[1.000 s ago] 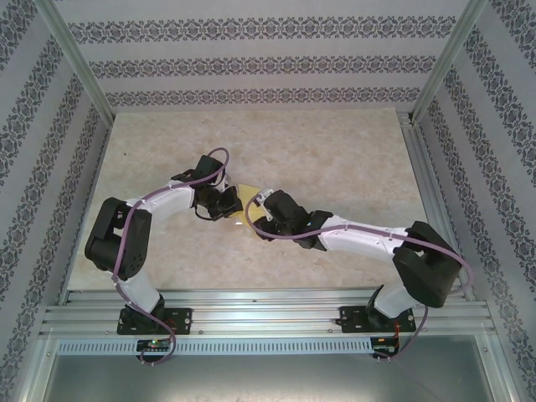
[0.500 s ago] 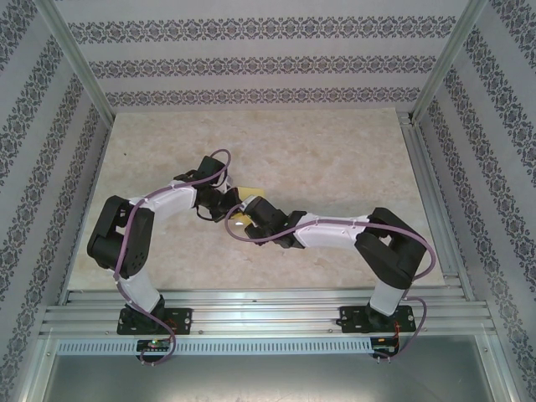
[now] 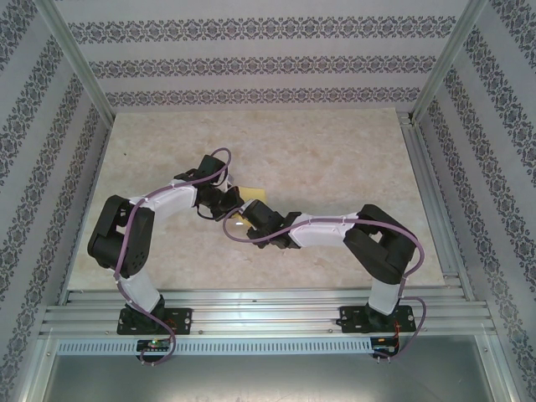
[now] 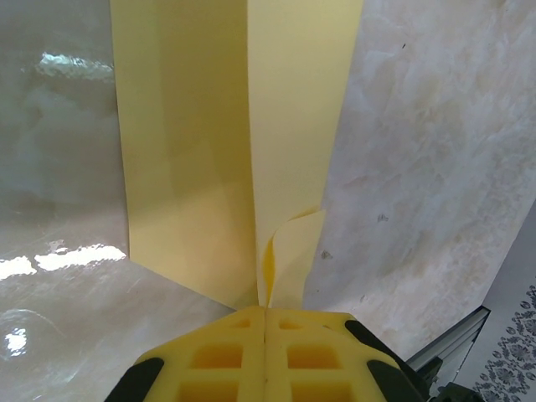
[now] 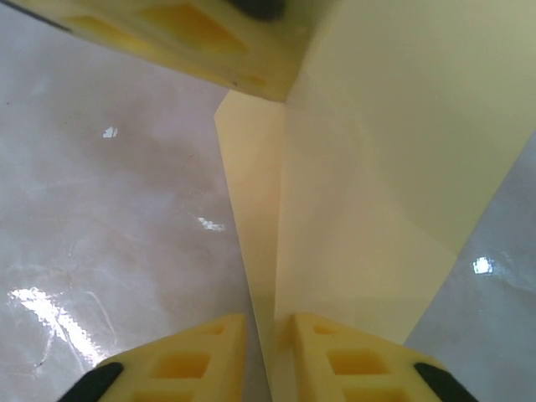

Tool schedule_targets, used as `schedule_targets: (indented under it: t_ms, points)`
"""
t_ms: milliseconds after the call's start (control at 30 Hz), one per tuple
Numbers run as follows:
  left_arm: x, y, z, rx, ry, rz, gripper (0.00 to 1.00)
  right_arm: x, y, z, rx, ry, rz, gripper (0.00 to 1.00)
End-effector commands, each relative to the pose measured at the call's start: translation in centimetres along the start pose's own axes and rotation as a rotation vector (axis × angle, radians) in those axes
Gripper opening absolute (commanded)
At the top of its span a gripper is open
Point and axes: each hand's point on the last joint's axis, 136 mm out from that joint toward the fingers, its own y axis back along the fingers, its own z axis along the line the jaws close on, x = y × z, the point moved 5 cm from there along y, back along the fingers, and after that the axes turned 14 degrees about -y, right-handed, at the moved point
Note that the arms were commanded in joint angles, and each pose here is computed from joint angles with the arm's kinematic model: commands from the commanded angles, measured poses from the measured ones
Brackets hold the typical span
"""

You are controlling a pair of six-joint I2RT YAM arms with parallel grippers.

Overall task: Fold a paper plane with a square sheet of paper (fold left side to right side)
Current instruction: Fourth fold the wing at the center of the table.

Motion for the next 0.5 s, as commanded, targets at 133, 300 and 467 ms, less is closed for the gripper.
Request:
schedule_targets:
  t_ms: [133, 300, 467]
  points:
    - [-0.6, 0.2, -1.3, 0.037, -0.026, -0.013, 0.00, -0.2, -0.1, -0.2, -0.031, -0.021, -0.004, 0.02]
    - [-1.0, 0.8, -2.0, 0.042, -0.055, -0.026, 0.01, 0.1, -0.1, -0.8, -0.085, -0.068, 0.003, 0.00]
    - [-1.4, 1.6, -2.5, 0.034, -0.086, -0.035, 0.17, -0.1, 0.3, -1.6, -0.211, -0.155, -0.006, 0.00]
